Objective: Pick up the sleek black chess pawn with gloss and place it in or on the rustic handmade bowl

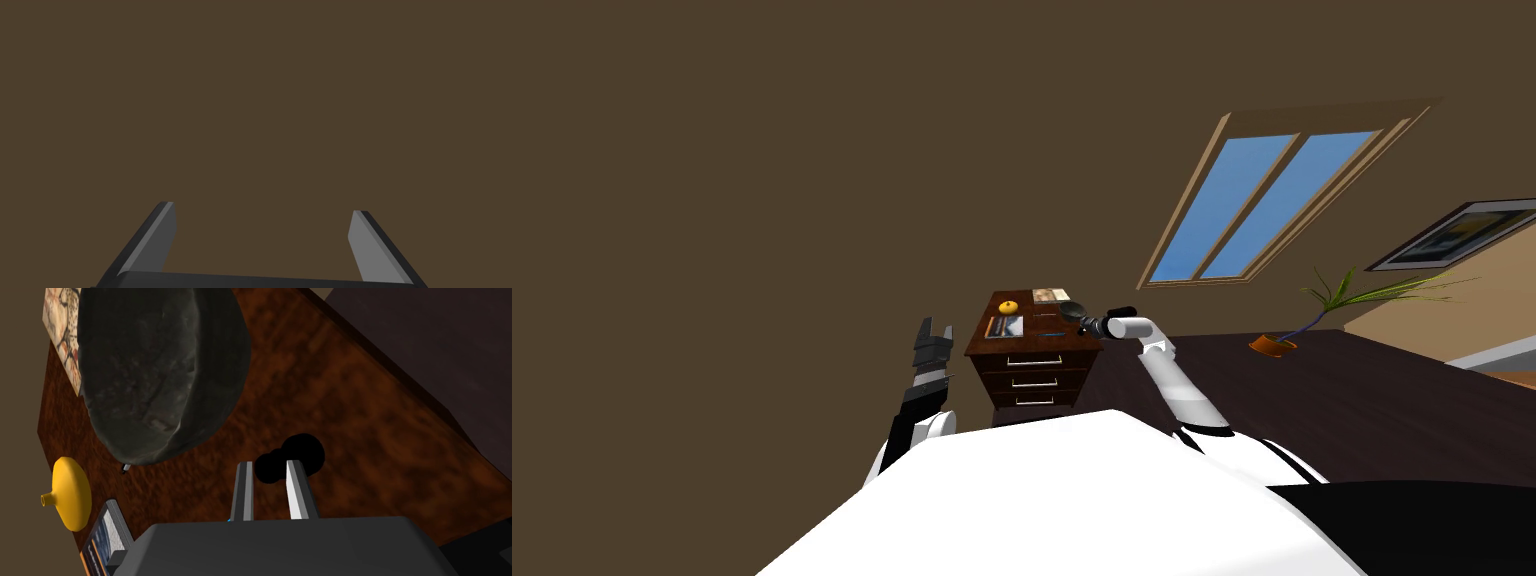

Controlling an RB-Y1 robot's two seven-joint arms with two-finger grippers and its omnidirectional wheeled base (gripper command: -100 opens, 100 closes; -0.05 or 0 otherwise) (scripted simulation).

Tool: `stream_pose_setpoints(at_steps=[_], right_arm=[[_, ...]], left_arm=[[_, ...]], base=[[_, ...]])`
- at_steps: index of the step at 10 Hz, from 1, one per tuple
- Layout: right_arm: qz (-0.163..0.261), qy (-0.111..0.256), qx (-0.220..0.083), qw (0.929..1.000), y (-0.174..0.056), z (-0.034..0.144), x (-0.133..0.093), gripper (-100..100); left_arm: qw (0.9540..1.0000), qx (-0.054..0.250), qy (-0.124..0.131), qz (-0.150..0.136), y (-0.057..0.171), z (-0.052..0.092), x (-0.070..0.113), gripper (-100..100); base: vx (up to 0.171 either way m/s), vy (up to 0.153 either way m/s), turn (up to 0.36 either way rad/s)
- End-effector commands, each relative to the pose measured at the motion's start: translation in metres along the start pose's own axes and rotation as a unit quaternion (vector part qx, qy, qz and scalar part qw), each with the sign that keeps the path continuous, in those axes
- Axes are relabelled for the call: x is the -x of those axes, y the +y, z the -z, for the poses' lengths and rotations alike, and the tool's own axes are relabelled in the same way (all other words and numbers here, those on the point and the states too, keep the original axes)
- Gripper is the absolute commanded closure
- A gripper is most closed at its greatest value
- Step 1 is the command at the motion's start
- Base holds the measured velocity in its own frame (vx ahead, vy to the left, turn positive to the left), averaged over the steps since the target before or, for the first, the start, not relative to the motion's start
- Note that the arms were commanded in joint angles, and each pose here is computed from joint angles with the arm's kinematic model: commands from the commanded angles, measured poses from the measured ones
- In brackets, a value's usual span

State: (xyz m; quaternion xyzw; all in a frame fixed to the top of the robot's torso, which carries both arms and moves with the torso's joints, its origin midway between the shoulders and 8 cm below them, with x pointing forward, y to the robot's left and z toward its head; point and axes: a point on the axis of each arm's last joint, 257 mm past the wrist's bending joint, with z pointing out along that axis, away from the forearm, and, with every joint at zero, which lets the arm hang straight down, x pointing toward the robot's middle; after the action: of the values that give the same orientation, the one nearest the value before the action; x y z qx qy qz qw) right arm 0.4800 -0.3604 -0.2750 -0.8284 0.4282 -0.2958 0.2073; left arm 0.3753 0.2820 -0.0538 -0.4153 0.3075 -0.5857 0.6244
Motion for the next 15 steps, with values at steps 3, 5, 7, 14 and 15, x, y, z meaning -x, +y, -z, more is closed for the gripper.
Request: stream_pose_setpoints(at_steps=[3,5,7,14,15], right_arm=[[0.0,0.001,0.001,1.0,-0.005,0.009,-0.003,100],[0.0,0.001,0.0,1.0,-0.005,0.007,-0.002,0],[-0.033,-0.014,-0.014,0.9992,-0.02,0.007,-0.002,100],[-0.127,-0.044,-0.042,0.99,-0.064,0.026,-0.023,100],[-0.126,-0.039,-0.038,0.9906,-0.064,0.031,-0.031,100]], left_arm=[[1.0,0.0,0.0,0.0,0.0,0.0,0.0,0],[1.0,0.0,0.0,0.0,0.0,0.0,0.0,0],[1.0,0.0,0.0,0.0,0.0,0.0,0.0,0],[1.0,0.0,0.0,0.0,0.0,0.0,0.0,0],[1.0,0.0,0.0,0.0,0.0,0.0,0.0,0]], base=[[-0.013,-0.004,0.005],[-0.011,-0.005,0.002],[-0.155,-0.015,0.001],[-0.152,-0.045,0.088],[-0.045,-0.06,0.229]])
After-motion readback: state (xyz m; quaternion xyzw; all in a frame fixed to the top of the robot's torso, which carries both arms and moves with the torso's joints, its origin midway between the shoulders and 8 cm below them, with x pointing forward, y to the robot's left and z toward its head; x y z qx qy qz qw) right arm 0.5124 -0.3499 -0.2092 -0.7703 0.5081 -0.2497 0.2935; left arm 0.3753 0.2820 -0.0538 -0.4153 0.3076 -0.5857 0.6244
